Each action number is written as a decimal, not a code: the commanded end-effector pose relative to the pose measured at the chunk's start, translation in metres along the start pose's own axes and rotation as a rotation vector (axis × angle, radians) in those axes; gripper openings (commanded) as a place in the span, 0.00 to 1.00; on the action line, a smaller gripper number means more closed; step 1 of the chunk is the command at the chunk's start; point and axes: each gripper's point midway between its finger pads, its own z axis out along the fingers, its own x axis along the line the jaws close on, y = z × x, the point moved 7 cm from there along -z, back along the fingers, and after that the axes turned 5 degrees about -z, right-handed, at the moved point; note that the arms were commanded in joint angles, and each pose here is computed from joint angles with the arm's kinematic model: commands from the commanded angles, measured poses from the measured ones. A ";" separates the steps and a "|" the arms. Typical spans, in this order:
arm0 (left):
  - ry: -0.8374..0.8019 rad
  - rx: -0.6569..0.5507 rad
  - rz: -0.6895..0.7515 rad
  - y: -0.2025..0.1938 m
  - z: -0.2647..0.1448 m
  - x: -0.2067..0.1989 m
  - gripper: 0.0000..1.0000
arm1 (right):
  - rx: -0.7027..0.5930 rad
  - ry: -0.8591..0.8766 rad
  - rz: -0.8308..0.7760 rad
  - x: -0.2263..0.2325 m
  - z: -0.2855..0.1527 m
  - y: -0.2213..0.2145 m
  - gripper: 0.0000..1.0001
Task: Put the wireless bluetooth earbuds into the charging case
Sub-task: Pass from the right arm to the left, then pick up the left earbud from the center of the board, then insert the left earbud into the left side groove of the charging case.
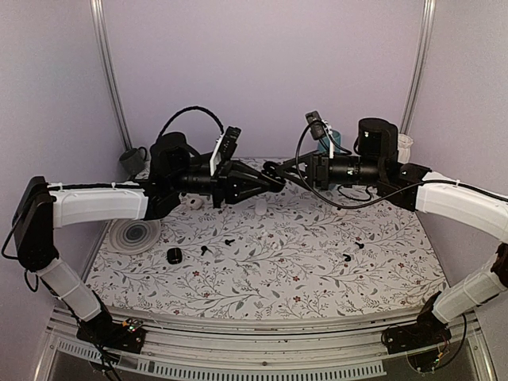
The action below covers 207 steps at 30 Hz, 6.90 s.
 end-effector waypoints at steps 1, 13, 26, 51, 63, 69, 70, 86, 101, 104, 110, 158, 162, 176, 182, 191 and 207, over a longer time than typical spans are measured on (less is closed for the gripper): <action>-0.005 -0.020 0.045 0.003 0.000 -0.006 0.00 | -0.025 -0.052 -0.012 0.000 -0.011 0.004 0.66; 0.020 -0.016 0.051 -0.003 -0.001 -0.001 0.00 | -0.030 -0.106 0.016 -0.007 -0.016 0.005 0.75; 0.155 -0.048 0.052 -0.007 -0.013 0.012 0.00 | -0.095 -0.340 0.051 -0.016 -0.051 0.000 0.91; 0.260 -0.041 0.059 -0.005 -0.025 0.013 0.00 | 0.152 -1.100 0.701 -0.128 -0.150 -0.190 0.91; 0.249 -0.026 0.050 -0.004 -0.026 0.013 0.00 | 0.098 -1.029 0.743 -0.171 -0.156 -0.212 0.88; 0.251 -0.022 0.045 -0.004 -0.028 0.012 0.00 | 0.127 -1.024 0.719 -0.189 -0.148 -0.218 0.88; 0.252 -0.023 0.046 -0.003 -0.028 0.012 0.00 | 0.129 -1.020 0.718 -0.191 -0.146 -0.219 0.88; 0.247 -0.018 0.040 -0.003 -0.029 0.014 0.00 | 0.220 -0.948 0.741 -0.174 -0.128 -0.228 0.82; 0.242 -0.009 0.027 -0.005 -0.028 0.016 0.00 | 0.267 -1.157 0.760 -0.165 -0.146 -0.241 0.72; 0.239 -0.009 0.026 -0.005 -0.028 0.015 0.00 | 0.296 -1.175 0.729 -0.160 -0.141 -0.239 0.65; 0.237 -0.006 0.021 -0.005 -0.028 0.016 0.00 | 0.340 -1.250 0.698 -0.157 -0.136 -0.241 0.55; 0.227 -0.011 0.022 0.000 -0.030 0.011 0.00 | 0.454 -1.453 0.567 -0.166 -0.107 -0.250 0.27; 0.227 -0.012 0.022 0.001 -0.030 0.011 0.00 | 0.454 -1.447 0.552 -0.167 -0.106 -0.249 0.25; 0.225 -0.008 0.018 0.001 -0.028 0.013 0.00 | 0.443 -1.401 0.490 -0.169 -0.099 -0.237 0.20; 0.230 -0.001 0.011 0.000 -0.028 0.015 0.00 | 0.422 -1.291 0.488 -0.165 -0.086 -0.218 0.15; 0.267 0.011 0.054 -0.020 -0.029 0.024 0.00 | 0.396 -1.079 0.443 -0.151 -0.069 -0.187 0.15; 0.397 0.082 0.211 -0.064 -0.026 0.063 0.00 | 0.357 -0.617 0.329 -0.110 -0.039 -0.129 0.15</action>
